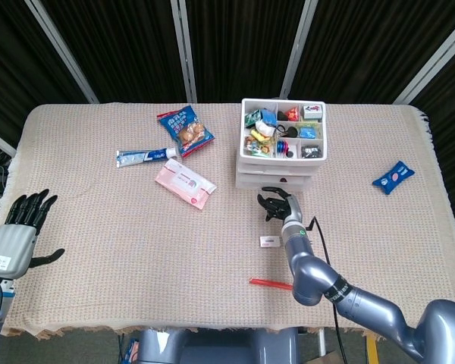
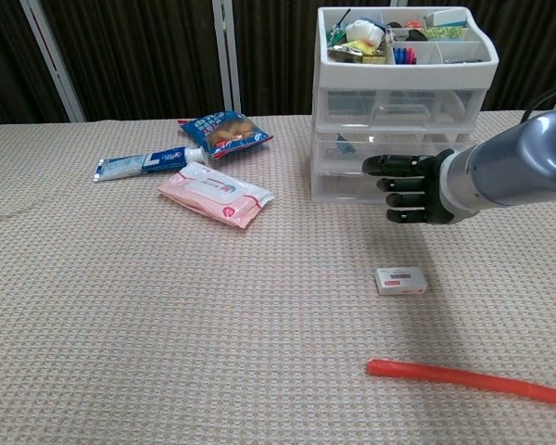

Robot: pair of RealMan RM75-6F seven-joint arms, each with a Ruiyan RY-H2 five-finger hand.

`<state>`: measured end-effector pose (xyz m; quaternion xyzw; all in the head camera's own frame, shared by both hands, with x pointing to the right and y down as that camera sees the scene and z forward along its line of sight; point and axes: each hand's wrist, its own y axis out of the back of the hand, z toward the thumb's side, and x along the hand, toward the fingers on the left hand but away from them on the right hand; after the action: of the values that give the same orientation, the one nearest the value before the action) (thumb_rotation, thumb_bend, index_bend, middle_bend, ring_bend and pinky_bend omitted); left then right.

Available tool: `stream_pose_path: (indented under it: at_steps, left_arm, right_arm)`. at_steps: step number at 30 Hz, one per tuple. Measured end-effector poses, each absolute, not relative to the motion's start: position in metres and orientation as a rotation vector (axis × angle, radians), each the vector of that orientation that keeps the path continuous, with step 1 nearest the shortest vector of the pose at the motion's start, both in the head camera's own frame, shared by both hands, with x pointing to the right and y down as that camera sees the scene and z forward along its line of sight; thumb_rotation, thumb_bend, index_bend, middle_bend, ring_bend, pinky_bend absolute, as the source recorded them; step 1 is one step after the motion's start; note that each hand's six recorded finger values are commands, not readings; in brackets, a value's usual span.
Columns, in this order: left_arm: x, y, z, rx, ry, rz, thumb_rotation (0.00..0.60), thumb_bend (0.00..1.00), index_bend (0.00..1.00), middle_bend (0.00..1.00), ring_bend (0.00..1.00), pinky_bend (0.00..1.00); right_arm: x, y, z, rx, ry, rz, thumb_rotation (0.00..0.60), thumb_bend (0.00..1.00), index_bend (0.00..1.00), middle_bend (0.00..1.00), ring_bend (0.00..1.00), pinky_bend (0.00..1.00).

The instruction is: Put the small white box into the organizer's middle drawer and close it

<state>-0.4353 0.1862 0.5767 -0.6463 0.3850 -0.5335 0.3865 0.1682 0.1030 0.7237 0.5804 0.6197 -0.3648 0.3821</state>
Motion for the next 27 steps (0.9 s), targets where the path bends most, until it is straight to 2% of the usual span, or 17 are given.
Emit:
stream_pose_path:
  at_steps: [11, 16, 22, 27]
  left_arm:
    - [-0.435, 0.188, 0.576, -1.637, 0.979, -1.356, 0.6, 0.01, 0.01, 0.0, 0.0, 0.0]
    - [-0.434, 0.188, 0.575, -1.633, 0.978, -1.347, 0.6, 0.01, 0.01, 0.0, 0.0, 0.0]
    - [-0.434, 0.19, 0.572, -1.62, 0.973, -1.337, 0.6, 0.01, 0.01, 0.0, 0.0, 0.0]
    - [-0.434, 0.19, 0.573, -1.617, 0.967, -1.336, 0.6, 0.01, 0.01, 0.0, 0.0, 0.0]
  right_arm:
    - [0.168, 0.117, 0.706, 1.548, 1.554, -0.933, 0.6, 0.28, 0.36, 0.79, 0.81, 0.73]
    - [0.171, 0.119, 0.693, 1.661, 1.584, -0.964, 0.6, 0.28, 0.3, 0.77, 0.8, 0.73]
    - [0.187, 0.112, 0.677, 1.898, 1.688, -1.119, 0.6, 0.28, 0.17, 0.76, 0.8, 0.73]
    - [0.207, 0.107, 0.667, 2.071, 1.737, -1.367, 0.6, 0.29, 0.15, 0.76, 0.79, 0.73]
